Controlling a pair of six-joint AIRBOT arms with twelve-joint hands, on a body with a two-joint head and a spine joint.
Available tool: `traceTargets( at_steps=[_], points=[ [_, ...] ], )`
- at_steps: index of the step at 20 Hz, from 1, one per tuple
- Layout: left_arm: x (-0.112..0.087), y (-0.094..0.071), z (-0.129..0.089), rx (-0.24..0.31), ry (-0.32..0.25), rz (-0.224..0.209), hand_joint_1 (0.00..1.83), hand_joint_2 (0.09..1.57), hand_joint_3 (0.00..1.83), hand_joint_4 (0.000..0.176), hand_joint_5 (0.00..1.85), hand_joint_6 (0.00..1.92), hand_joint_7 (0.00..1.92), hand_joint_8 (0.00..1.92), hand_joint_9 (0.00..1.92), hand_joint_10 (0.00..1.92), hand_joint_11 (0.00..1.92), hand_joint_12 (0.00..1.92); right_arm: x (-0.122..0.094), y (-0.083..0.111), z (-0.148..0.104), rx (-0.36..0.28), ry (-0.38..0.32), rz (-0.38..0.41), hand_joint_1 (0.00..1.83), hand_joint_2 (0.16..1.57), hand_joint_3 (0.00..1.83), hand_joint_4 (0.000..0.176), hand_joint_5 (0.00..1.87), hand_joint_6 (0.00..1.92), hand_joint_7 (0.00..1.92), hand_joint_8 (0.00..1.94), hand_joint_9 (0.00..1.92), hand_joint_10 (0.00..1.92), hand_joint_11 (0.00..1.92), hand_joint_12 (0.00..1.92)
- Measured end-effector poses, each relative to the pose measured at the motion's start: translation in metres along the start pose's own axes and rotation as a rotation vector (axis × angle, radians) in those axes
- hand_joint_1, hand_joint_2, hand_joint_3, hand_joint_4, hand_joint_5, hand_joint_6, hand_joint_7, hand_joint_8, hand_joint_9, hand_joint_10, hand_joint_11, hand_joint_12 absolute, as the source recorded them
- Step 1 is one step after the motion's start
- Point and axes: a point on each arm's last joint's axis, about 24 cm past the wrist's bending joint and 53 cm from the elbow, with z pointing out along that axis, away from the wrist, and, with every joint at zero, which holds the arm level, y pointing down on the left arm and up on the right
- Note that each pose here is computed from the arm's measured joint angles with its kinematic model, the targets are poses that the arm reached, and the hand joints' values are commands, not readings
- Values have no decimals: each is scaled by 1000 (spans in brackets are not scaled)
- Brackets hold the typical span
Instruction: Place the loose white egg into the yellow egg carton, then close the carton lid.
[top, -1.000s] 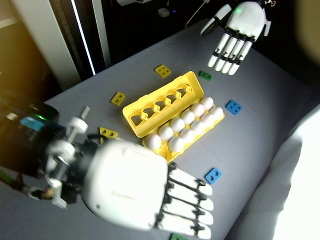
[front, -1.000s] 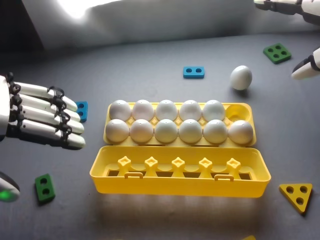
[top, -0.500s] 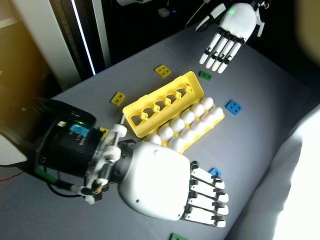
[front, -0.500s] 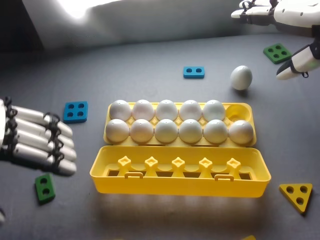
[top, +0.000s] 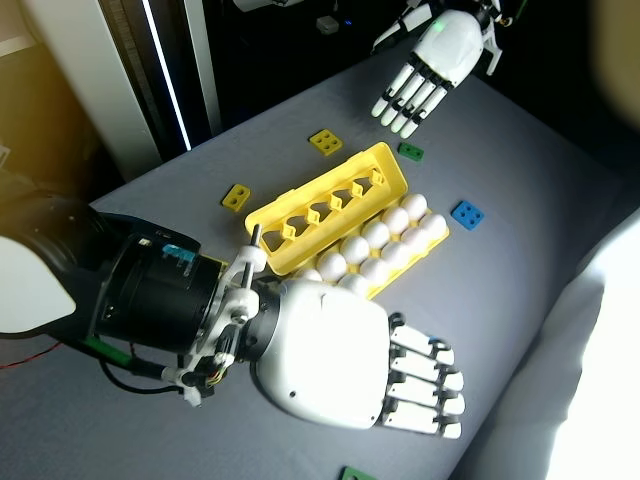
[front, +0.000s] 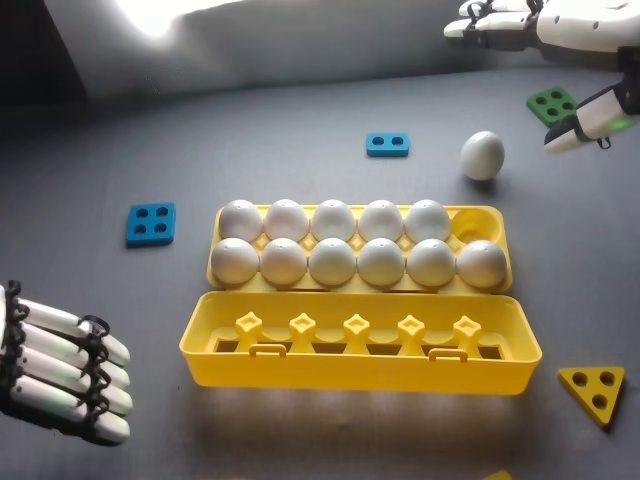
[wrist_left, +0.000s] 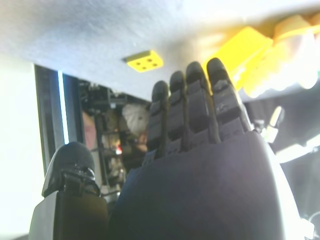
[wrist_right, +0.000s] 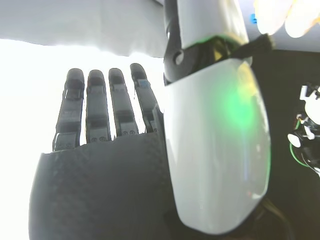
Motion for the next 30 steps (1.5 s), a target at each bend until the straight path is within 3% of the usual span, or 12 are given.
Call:
traceTargets(
  at_steps=[5, 10, 14, 19, 26, 30],
  points=[
    [-4, -2, 8, 6, -12, 5, 0, 1166, 0, 0, 226, 5, 227, 6, 196, 7, 0, 403, -16, -15, 9, 9, -21, -2, 1288, 903, 0, 0, 128, 0, 18, 0, 34, 0, 0, 337],
    [-4, 3, 13, -6, -14, 12, 0, 1178, 0, 0, 221, 3, 207, 3, 176, 3, 0, 374, -4, 18, 9, -125, 39, -51, 1268, 914, 4, 0, 100, 0, 11, 0, 20, 0, 0, 325],
    [-5, 7, 8, -18, -14, 30, 0, 1171, 0, 0, 208, 3, 202, 4, 174, 5, 0, 355, 8, 32, 9, -187, 85, -57, 1195, 894, 0, 0, 92, 2, 7, 0, 20, 1, 0, 259],
    [-8, 22, -9, -85, -12, 31, 0, 1191, 8, 0, 214, 1, 209, 1, 180, 1, 0, 390, 2, 15, 20, -152, 74, -56, 1214, 893, 1, 0, 120, 3, 23, 2, 35, 3, 0, 284],
    [-18, 18, -8, -69, -27, 59, 0, 1204, 3, 0, 204, 0, 197, 0, 169, 0, 0, 376, 11, 13, 23, -150, 97, -58, 1218, 901, 1, 0, 112, 4, 14, 3, 32, 1, 0, 292],
    [-28, 28, -2, -57, -48, 73, 0, 1186, 0, 0, 223, 6, 223, 8, 190, 7, 0, 385, 26, 3, 22, -134, 129, -68, 1151, 903, 1, 0, 103, 1, 5, 1, 14, 1, 0, 258]
  ],
)
